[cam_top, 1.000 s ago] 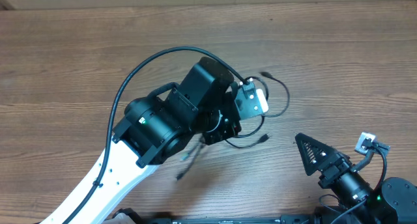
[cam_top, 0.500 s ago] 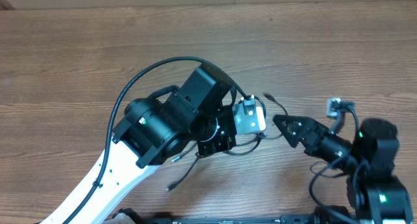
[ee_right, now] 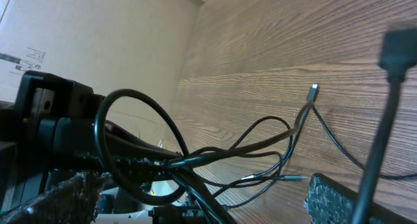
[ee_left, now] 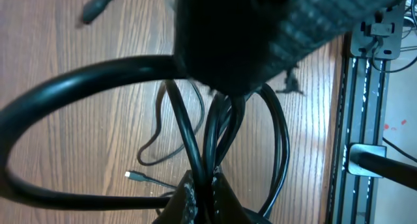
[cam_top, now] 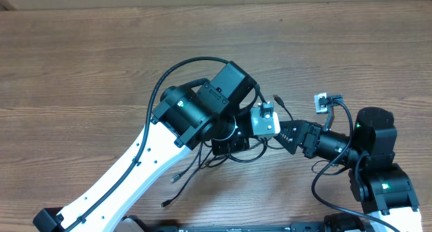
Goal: Untangle cables
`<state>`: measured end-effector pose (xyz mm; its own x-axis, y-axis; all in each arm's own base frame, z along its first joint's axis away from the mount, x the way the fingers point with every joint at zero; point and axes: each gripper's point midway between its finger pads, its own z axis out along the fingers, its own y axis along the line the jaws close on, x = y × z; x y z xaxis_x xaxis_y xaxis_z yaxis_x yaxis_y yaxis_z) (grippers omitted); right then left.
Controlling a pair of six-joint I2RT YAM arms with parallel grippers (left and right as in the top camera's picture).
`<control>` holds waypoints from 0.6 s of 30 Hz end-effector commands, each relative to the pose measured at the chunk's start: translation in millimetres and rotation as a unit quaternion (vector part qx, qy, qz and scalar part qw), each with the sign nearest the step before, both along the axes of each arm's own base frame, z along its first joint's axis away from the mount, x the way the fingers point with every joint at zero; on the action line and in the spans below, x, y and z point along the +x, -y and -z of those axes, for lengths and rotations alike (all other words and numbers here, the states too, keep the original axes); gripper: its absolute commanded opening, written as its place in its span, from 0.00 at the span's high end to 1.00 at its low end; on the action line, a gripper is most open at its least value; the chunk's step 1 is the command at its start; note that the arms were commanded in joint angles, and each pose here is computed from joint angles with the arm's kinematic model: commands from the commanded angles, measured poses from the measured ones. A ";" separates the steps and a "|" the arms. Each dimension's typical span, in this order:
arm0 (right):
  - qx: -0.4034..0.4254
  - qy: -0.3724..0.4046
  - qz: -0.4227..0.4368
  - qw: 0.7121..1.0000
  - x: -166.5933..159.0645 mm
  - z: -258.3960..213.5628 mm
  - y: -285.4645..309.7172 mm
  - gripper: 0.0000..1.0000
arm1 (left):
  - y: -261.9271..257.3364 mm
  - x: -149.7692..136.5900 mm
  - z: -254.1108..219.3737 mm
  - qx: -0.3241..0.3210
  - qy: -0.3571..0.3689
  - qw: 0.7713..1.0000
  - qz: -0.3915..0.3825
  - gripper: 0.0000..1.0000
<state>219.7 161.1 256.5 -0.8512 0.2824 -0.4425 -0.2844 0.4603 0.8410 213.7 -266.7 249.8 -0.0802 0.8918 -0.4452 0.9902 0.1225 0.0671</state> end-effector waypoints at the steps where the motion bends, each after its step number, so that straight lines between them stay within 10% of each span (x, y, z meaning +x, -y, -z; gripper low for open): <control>1: 0.001 0.021 -0.013 1.000 -2.1 -8.3 -2.9 0.00 | 3.8 1.7 -10.6 -0.012 0.016 1.000 0.007 0.96; 18: -0.037 -0.019 0.044 0.998 16.6 16.5 9.6 0.00 | 25.7 -5.5 -22.8 -0.076 -0.014 0.997 0.011 0.96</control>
